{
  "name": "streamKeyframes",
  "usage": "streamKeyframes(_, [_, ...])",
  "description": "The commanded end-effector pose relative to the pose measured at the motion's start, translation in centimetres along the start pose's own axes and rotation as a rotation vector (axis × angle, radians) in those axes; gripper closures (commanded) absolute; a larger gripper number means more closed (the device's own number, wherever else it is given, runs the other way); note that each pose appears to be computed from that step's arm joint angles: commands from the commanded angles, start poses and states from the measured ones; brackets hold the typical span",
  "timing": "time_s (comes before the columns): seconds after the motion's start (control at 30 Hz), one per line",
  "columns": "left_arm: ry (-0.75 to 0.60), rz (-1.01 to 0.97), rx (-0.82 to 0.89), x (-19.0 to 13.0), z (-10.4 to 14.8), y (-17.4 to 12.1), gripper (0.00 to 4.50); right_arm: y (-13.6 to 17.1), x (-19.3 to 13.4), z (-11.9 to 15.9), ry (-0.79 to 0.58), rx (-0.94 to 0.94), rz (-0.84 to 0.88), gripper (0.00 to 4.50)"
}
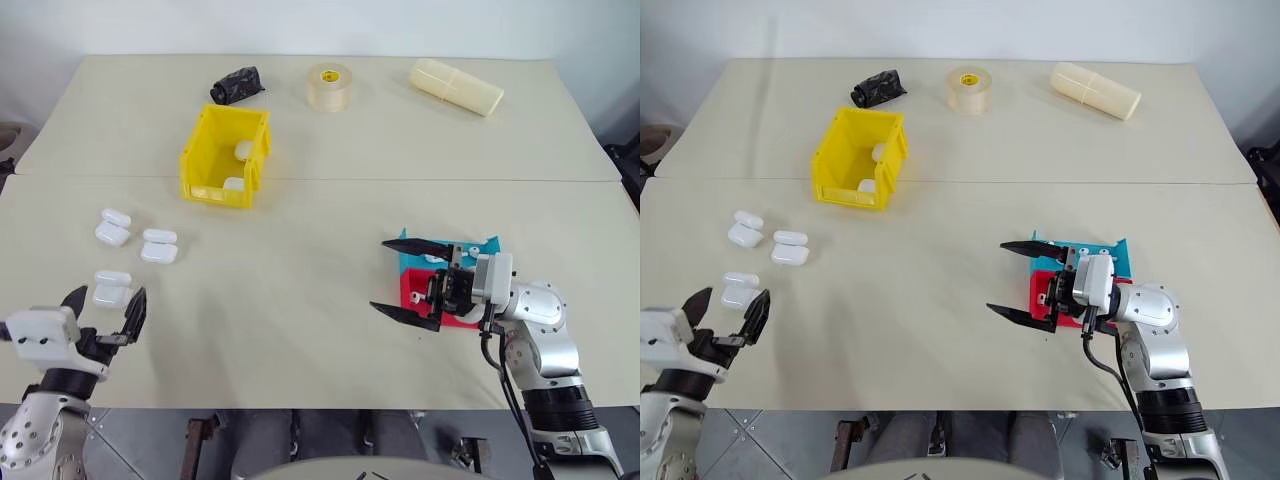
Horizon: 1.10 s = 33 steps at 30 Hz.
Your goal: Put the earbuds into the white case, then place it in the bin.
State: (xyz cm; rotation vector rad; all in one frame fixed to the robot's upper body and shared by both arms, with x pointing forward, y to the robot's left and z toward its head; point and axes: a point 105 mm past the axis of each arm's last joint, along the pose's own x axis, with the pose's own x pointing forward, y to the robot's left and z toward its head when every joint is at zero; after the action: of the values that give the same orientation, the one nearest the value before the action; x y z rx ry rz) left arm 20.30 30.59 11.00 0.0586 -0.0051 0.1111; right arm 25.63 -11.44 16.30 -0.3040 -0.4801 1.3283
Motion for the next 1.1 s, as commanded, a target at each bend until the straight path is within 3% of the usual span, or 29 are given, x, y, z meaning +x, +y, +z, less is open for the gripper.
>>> streamKeyframes(0.03, [-0.010, 0.078, -0.010, -0.5, 0.7, 0.9, 0.04, -0.3, -0.1, 0.5, -0.015, -0.026, -0.009, 0.00])
streamKeyframes(0.23, [0.083, 0.112, -0.070, -0.6, 0.7, 1.9, 0.04, -0.5, -0.8, -0.1, 0.024, -0.002, -0.018, 0.00])
streamKeyframes(0.33, [0.131, 0.052, -0.046, 0.0, 2.7, 3.0, 0.04, -0.7, -1.2, -0.5, 0.039, 0.014, -0.040, 0.00])
streamKeyframes(0.53, [0.429, -0.087, 0.045, 1.4, 4.2, 4.1, 0.04, -0.6, -0.9, -1.0, 0.046, 0.028, -0.018, 0.00])
streamKeyframes(0.8, [0.750, -0.136, 0.088, 2.0, 3.4, 3.9, 0.04, -0.3, -0.3, -1.1, 0.038, 0.027, -0.007, 0.00])
streamKeyframes(1.1, [0.857, -0.139, 0.100, 3.5, 1.4, 3.2, 0.04, 0.0, -0.3, -1.1, 0.041, 0.024, -0.014, 0.00])
